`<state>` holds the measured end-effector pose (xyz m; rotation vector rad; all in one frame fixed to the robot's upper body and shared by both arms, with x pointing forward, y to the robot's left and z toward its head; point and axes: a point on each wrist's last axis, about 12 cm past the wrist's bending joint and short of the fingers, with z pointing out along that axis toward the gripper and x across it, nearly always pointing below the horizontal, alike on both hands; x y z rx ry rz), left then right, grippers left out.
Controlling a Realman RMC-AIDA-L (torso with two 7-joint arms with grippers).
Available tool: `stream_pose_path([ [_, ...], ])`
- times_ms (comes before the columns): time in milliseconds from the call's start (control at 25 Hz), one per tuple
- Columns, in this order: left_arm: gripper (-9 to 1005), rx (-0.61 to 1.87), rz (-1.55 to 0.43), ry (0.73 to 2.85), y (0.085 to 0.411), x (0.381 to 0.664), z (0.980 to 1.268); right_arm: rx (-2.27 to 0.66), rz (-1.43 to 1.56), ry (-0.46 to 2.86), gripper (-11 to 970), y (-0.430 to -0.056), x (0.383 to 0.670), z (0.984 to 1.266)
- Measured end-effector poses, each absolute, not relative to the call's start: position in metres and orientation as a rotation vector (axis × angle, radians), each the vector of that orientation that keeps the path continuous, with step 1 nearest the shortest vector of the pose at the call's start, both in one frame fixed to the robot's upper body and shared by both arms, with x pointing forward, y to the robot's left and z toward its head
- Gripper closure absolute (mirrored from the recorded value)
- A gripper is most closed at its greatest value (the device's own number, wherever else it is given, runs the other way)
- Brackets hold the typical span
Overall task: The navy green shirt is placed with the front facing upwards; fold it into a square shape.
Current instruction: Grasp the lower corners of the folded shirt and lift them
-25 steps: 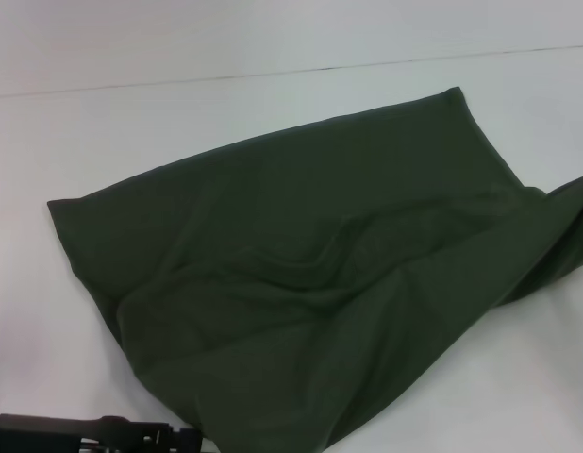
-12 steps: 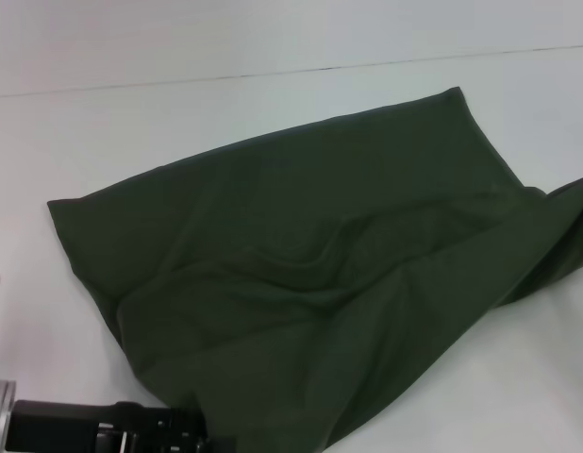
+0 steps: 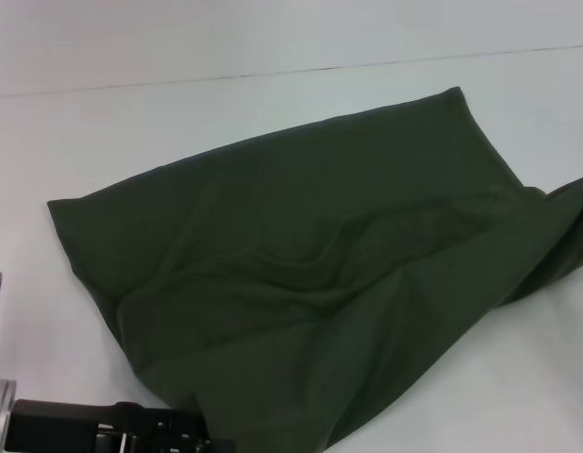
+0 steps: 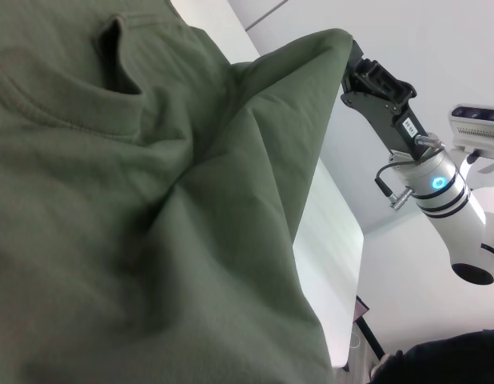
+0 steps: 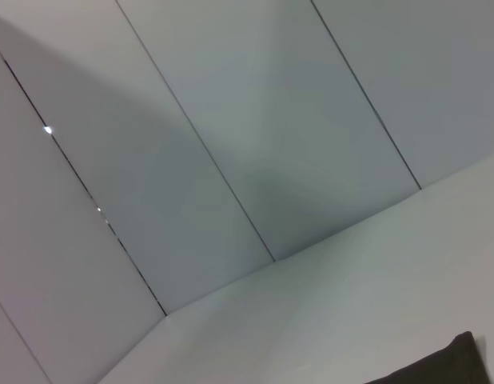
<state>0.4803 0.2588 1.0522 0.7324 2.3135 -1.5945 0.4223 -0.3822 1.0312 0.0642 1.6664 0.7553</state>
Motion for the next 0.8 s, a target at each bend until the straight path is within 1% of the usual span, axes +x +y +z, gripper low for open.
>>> stream_pose_path([
  [240,138,0.739,-1.595,2.324,0.2571,0.4797,1.0511,0.063,0.755,1.666,914,-0.3826,0.4221,1.0315],
  [640,234,0.735,-1.585,2.335,0.2544,0.4821,1.0505,0.061,0.755,1.661,913,-0.3833,0.4221,1.0323],
  [800,378,0.738,-1.586,2.335,0.2530,0.4825,1.0505,0.061,0.755,1.661,913,-0.3832,0.4221,1.0323],
])
